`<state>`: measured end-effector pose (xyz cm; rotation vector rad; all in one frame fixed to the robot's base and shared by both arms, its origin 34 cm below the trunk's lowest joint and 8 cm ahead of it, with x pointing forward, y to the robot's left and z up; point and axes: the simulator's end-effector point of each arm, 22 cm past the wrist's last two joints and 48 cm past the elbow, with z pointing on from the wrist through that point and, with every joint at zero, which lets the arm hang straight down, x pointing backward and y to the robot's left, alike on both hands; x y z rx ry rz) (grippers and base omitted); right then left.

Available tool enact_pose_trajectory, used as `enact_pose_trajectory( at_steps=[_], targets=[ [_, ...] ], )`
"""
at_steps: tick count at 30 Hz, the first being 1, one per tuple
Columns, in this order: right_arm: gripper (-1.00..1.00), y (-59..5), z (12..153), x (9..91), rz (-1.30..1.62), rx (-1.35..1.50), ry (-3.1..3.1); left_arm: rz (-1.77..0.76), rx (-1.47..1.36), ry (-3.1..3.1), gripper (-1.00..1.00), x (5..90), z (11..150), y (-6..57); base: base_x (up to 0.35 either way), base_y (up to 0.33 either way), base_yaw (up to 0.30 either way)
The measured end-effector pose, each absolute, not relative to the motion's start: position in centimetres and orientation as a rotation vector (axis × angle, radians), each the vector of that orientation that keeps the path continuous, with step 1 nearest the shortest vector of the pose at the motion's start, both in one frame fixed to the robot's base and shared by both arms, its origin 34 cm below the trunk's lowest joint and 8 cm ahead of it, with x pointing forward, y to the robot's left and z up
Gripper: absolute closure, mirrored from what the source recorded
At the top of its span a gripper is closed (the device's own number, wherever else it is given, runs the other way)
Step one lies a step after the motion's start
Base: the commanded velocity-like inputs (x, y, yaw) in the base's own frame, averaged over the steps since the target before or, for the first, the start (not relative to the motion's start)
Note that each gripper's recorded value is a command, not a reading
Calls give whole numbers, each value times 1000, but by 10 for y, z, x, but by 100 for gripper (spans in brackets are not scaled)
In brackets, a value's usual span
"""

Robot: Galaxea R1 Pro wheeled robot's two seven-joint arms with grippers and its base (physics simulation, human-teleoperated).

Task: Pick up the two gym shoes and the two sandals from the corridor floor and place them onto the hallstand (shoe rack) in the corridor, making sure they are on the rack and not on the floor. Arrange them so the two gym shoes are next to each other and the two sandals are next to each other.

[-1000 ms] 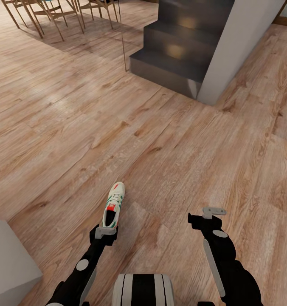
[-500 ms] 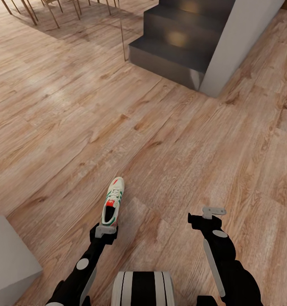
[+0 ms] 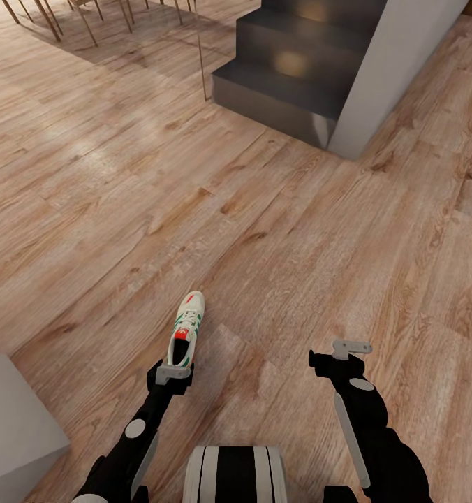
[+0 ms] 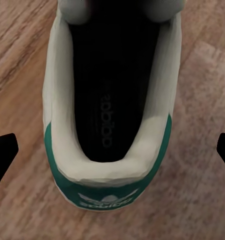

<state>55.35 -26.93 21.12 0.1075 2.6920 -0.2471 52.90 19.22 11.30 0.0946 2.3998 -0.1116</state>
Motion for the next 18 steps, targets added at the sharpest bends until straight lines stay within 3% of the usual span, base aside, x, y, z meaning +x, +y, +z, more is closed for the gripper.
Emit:
enact_pose_trajectory(
  at_steps=[18],
  targets=[
    [-100,-269,203,549,-249,106,2708,-112,93,2417,-100,522,105,192,0,0,0]
  ],
)
